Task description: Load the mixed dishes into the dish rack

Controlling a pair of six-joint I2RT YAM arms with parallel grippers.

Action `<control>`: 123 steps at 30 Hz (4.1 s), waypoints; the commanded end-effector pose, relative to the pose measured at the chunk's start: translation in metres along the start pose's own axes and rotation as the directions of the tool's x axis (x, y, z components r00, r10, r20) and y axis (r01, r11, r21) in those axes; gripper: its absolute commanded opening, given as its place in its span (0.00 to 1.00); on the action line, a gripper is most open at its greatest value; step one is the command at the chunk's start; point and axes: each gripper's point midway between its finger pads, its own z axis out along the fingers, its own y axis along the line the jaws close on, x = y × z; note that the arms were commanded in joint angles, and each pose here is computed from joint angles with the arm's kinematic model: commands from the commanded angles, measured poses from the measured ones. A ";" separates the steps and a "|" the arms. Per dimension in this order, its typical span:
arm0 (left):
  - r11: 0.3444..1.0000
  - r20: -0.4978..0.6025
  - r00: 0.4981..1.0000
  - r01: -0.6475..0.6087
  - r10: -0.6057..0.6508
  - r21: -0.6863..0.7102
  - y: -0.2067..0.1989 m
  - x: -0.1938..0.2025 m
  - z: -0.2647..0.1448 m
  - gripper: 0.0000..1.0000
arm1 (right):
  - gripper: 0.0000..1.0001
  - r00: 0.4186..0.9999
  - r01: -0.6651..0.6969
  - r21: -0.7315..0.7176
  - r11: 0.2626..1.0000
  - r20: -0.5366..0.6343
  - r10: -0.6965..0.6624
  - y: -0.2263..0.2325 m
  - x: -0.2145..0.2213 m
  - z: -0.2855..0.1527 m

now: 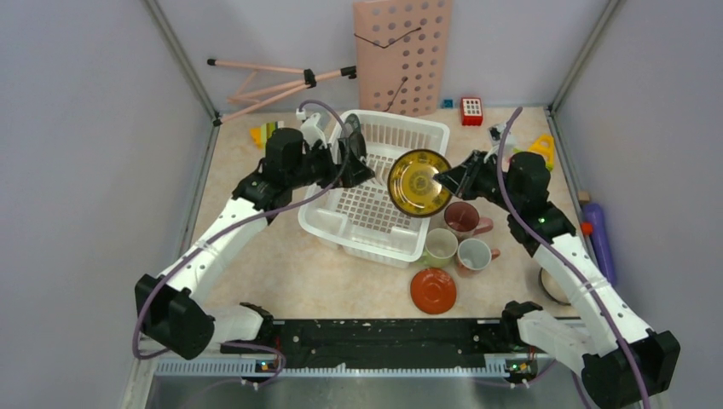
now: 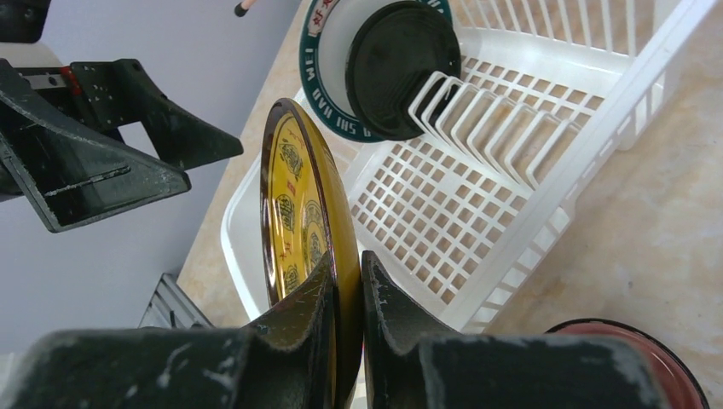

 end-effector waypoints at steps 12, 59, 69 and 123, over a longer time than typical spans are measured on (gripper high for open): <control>0.935 0.130 0.987 0.048 -0.099 0.352 -0.038 -0.028 -0.022 0.90 | 0.00 0.989 0.107 -0.194 0.975 0.123 -0.084 0.044 -0.030 -0.009; 0.730 -0.082 0.953 -0.278 0.293 -0.624 0.044 -0.043 0.039 0.00 | 0.82 0.978 -0.063 0.295 0.953 0.208 0.000 -0.047 -0.036 -0.015; 0.305 -0.193 0.884 -0.342 0.426 -0.889 0.059 -0.066 0.032 0.00 | 0.82 0.973 -0.052 0.314 0.948 0.228 -0.022 -0.050 -0.040 -0.020; 0.809 -0.056 0.960 -0.263 0.275 -0.526 0.039 0.002 -0.009 0.72 | 0.89 0.982 -0.136 0.273 0.952 -0.086 0.165 -0.073 0.019 0.068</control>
